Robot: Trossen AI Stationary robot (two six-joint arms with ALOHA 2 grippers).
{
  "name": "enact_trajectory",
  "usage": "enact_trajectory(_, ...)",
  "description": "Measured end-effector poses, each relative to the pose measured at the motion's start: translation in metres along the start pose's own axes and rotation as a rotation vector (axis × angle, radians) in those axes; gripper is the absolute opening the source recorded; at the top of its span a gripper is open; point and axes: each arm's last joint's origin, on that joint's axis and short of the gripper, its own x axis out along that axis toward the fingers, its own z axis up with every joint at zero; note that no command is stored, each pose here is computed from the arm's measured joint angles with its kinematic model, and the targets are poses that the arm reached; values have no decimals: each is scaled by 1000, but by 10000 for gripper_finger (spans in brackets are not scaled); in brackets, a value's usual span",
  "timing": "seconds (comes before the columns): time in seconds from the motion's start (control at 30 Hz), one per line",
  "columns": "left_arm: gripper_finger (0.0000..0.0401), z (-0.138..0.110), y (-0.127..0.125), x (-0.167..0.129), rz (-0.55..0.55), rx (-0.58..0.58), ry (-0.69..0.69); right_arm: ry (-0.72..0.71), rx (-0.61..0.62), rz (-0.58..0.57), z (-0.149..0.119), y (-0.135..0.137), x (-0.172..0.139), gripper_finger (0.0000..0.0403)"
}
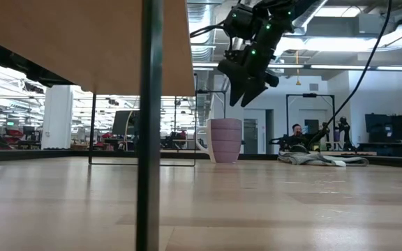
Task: Stack small to large cups/mugs on shelf
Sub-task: Put the purple patterned mug on the shelf
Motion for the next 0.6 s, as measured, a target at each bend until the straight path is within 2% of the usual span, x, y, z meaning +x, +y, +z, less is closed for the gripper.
enact_trajectory(0.13, 98, 0, 0, 0, 0, 0, 0, -13, -27, 0, 2, -1, 0, 240)
enact_trajectory(0.3, 98, 0, 0, 0, 0, 0, 0, -42, -241, -3, 5, -2, 1, 240)
enact_trajectory(0.4, 98, 0, 0, 0, 0, -1, 0, -48, -300, -8, 7, -7, 2, 240)
enact_trajectory(0.6, 98, 0, 0, 0, 0, 0, 0, -6, -297, 83, 6, -19, 6, 240)
